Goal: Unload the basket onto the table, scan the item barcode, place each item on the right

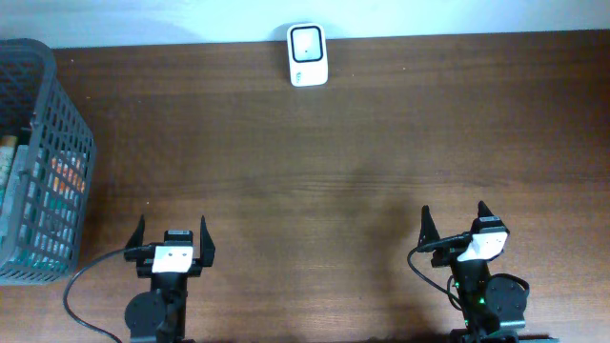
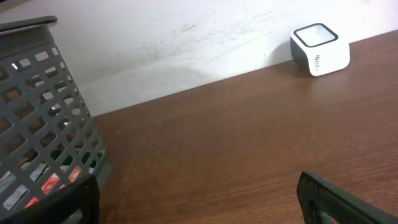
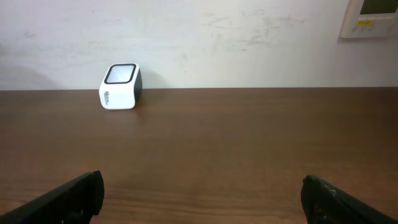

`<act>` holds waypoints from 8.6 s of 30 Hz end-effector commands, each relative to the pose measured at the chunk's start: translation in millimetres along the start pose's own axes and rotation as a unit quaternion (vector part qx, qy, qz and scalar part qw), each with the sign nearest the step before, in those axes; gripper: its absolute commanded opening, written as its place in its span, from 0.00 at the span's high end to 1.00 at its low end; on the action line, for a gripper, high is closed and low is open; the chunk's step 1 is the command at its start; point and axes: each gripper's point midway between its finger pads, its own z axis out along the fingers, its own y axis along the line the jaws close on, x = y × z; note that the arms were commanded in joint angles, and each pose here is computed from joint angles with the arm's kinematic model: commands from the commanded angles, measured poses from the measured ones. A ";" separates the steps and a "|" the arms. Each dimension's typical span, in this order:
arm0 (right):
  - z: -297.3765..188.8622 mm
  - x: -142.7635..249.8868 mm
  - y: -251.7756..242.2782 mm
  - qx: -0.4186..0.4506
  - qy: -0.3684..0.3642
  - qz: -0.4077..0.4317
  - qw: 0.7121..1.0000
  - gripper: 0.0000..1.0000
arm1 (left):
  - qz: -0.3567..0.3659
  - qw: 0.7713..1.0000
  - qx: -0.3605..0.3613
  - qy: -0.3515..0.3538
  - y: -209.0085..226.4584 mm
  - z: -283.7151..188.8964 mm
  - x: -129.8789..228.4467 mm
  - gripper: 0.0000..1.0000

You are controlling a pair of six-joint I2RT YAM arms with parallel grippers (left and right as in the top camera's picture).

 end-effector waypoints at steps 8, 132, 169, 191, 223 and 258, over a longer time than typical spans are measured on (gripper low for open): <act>0.2 2.6 0.7 0.000 0.001 0.004 1.000 0.02 | -0.052 0.996 -0.005 -0.069 7.4 -3.7 -36.6 0.01; 0.2 2.6 0.7 0.000 0.001 0.004 1.000 0.01 | -0.047 0.768 0.387 0.508 -138.9 152.5 -95.9 1.00; 0.2 2.6 0.7 0.000 0.001 0.004 1.000 0.02 | -0.227 0.897 -0.076 0.371 127.7 172.4 -177.0 0.00; 0.2 2.6 0.7 0.000 0.001 0.004 1.000 0.02 | -0.237 0.861 -0.222 0.392 336.3 112.9 63.4 0.09; 0.2 2.7 0.7 0.000 0.002 0.004 1.000 0.02 | -0.298 0.775 -0.134 0.542 277.0 96.1 209.6 0.27; 0.2 2.7 0.7 0.000 0.002 0.004 1.000 0.02 | -0.323 0.920 0.067 0.212 183.6 71.7 -218.5 1.00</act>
